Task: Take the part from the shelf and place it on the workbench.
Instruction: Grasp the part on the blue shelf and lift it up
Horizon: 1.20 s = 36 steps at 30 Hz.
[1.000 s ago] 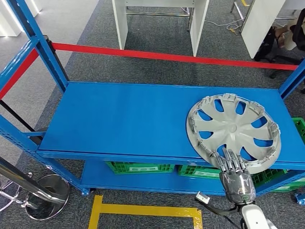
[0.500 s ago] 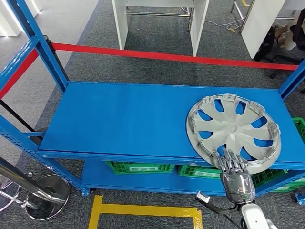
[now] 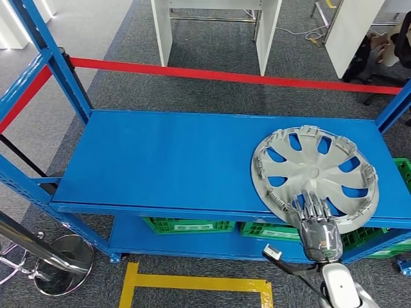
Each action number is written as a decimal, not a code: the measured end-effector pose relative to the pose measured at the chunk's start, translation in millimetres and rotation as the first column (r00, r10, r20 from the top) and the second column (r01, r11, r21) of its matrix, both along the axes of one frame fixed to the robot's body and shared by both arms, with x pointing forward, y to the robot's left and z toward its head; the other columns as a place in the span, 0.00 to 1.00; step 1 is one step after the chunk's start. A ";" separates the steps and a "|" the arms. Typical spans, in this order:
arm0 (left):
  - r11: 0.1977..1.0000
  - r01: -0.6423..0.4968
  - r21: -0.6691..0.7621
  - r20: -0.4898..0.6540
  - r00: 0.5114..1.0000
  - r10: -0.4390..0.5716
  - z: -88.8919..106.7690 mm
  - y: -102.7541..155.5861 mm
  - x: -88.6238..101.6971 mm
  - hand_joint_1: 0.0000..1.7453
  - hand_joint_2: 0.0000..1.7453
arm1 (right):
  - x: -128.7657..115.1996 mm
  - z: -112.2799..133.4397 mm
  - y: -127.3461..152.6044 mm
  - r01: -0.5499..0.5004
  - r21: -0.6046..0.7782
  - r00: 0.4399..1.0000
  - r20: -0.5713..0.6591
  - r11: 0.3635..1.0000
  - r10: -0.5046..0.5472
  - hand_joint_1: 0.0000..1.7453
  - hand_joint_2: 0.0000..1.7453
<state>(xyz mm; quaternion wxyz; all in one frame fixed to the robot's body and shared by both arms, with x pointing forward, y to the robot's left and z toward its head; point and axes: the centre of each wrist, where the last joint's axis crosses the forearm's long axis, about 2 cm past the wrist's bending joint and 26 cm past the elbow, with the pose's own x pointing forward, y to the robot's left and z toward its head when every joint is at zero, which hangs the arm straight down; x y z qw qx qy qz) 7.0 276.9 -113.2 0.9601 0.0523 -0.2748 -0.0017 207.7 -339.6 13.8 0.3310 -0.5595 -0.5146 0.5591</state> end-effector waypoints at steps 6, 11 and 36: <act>1.000 0.008 0.000 -0.002 1.000 -0.008 0.0 -0.2 0.0 0.00 0.00 | 4.4 0.5 2.5 0.004 0.000 1.000 0.006 1.000 -0.004 1.00 1.00; 1.000 0.005 -0.001 -0.003 1.000 -0.005 0.0 -0.4 -0.1 0.00 0.00 | 5.9 0.6 4.4 0.009 0.003 1.000 0.010 1.000 -0.009 1.00 1.00; 1.000 0.003 0.002 -0.010 1.000 -0.003 0.0 -3.2 -2.5 0.00 0.00 | 18.3 104.6 14.9 -0.368 -0.081 0.866 0.334 0.926 0.373 1.00 1.00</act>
